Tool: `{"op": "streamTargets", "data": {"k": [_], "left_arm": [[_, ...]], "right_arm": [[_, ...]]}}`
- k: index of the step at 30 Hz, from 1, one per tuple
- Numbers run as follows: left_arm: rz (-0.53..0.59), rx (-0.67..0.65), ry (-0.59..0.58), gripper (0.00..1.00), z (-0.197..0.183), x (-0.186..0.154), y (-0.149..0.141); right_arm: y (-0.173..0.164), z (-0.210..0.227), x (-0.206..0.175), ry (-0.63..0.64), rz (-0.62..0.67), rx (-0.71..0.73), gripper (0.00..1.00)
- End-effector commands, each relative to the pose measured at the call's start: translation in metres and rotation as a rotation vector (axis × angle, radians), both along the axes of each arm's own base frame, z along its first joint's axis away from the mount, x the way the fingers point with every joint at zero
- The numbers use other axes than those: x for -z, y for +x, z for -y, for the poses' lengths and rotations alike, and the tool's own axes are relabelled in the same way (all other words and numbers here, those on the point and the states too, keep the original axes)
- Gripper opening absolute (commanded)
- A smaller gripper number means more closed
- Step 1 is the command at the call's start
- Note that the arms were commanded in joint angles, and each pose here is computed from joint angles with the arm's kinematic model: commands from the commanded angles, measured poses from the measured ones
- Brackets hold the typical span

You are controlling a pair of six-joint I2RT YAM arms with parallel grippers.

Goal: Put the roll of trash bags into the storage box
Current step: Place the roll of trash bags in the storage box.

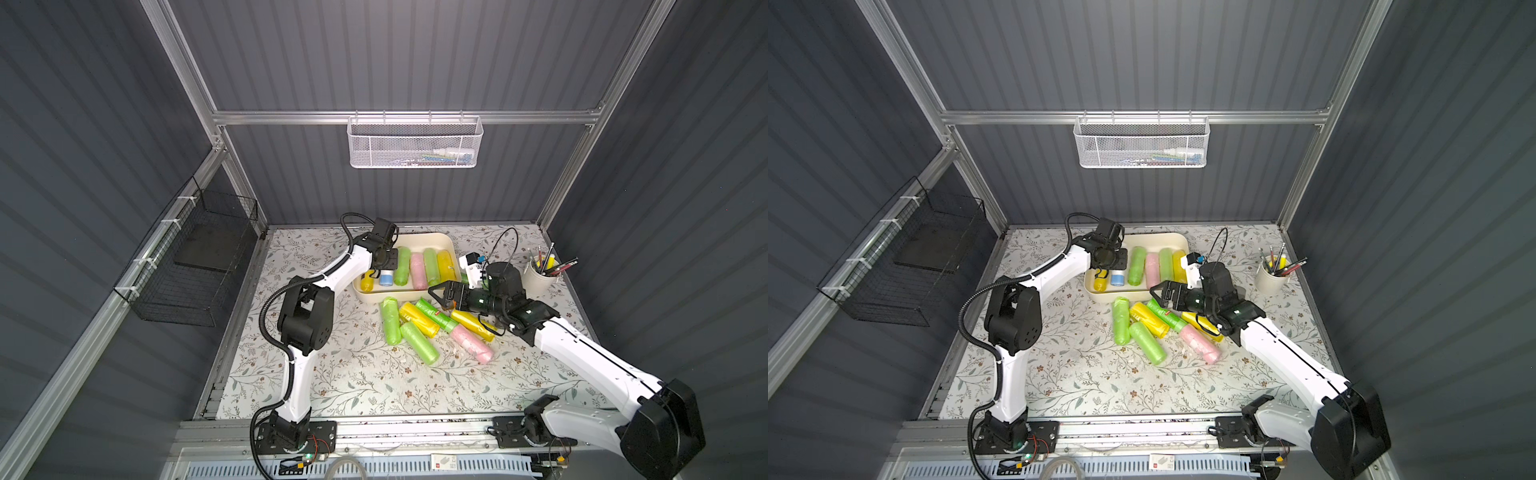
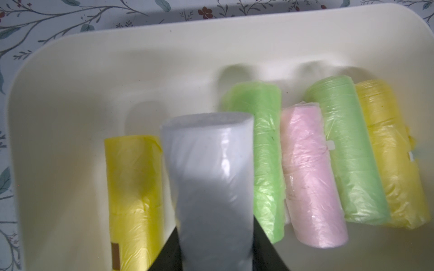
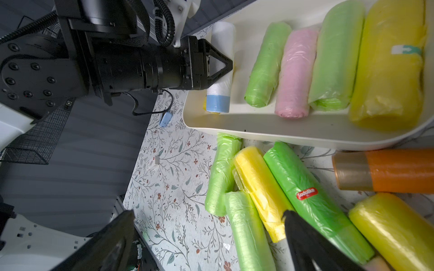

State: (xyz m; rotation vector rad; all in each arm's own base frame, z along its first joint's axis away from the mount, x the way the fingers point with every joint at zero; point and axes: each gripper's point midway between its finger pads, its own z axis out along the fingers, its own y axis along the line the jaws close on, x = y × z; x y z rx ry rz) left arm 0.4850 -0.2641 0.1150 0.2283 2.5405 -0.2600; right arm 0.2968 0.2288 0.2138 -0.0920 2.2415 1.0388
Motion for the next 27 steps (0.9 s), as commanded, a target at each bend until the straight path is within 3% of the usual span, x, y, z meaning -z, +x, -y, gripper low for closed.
{"op": "streamTargets", "data": {"k": [1,27], "left_arm": [[0.030,0.013,0.014,0.39,0.004,-0.006,0.009],[0.012,0.020,0.072,0.39,0.011,0.029,0.034]], "right_arm": [[-0.004,0.004,-0.001,0.003,-0.002,0.009,0.99],[-0.004,0.006,0.009,-0.004,-0.030,0.025,0.99]]}}
